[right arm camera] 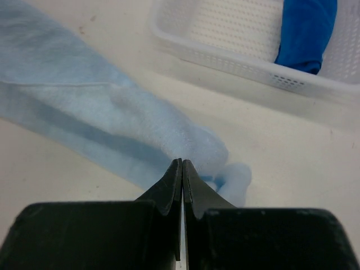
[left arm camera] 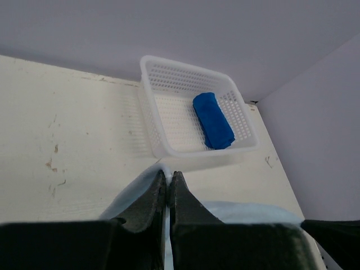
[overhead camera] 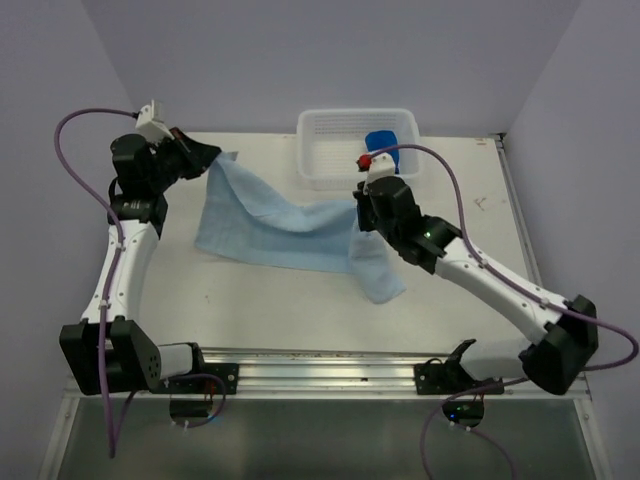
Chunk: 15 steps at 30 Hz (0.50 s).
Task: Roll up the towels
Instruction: Flatten the towel
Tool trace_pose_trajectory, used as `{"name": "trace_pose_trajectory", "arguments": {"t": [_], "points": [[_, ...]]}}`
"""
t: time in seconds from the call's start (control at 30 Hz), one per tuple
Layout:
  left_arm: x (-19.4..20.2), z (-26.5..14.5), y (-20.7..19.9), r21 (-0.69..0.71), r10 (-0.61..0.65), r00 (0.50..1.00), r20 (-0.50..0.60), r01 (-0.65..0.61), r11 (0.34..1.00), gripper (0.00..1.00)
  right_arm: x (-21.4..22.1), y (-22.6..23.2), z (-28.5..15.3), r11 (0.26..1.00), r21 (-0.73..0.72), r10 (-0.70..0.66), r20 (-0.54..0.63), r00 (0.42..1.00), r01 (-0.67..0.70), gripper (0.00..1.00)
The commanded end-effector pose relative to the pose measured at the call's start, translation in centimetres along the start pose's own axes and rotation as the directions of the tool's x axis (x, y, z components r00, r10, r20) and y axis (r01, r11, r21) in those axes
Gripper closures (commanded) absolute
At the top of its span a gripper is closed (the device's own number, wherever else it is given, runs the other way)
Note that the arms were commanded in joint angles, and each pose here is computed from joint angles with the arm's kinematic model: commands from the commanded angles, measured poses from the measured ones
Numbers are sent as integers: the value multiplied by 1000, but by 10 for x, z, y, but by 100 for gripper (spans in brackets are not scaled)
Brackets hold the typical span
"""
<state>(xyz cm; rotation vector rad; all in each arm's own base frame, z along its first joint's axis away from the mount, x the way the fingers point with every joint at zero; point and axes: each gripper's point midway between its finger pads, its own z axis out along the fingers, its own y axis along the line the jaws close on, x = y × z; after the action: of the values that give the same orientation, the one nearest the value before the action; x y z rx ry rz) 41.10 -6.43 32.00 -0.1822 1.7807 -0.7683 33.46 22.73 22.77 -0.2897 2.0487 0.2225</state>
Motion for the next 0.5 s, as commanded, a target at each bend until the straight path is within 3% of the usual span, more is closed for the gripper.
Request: {"name": "trace_pose_trajectory", "arguments": {"t": [0.0,0.1,0.13,0.17,0.2,0.27,0.3,0.33,0.4,0.43,0.47], "points": [[-26,-24,-31,42,50,995,92,-54,998,100,-8,12,-45,990,-24,-135,117,984,139,100],[1,-38,-20,13,41,996,79,-43,999,100,45,35,-64,970,-134,-198,38,979,202,100],[11,-41,-17,10,34,997,72,-35,999,100,84,38,-65,964,-169,-215,-35,976,206,100],[43,-42,2,-20,1,1000,19,-1,1000,100,111,49,-72,948,-227,-246,-81,966,223,100],[51,-52,2,-25,10,1000,27,-9,1000,100,147,47,-72,940,-250,-272,-151,950,230,100],[96,-59,30,-91,-30,999,-31,27,996,100,188,65,-84,918,-357,-268,-244,932,171,98],[104,-65,30,-89,-28,999,-32,25,996,100,205,65,-87,915,-372,-273,-286,919,156,90],[117,-68,37,-104,-36,998,-54,31,994,100,210,68,-90,917,-378,-256,-307,917,129,74],[138,-75,46,-129,-46,995,-84,35,991,100,205,67,-95,922,-374,-224,-293,930,104,68],[142,-78,49,-143,-43,995,-92,30,989,100,199,67,-97,925,-370,-203,-277,939,91,58],[147,-80,51,-149,-44,994,-100,29,988,100,188,63,-96,935,-344,-183,-242,953,92,55]]}}
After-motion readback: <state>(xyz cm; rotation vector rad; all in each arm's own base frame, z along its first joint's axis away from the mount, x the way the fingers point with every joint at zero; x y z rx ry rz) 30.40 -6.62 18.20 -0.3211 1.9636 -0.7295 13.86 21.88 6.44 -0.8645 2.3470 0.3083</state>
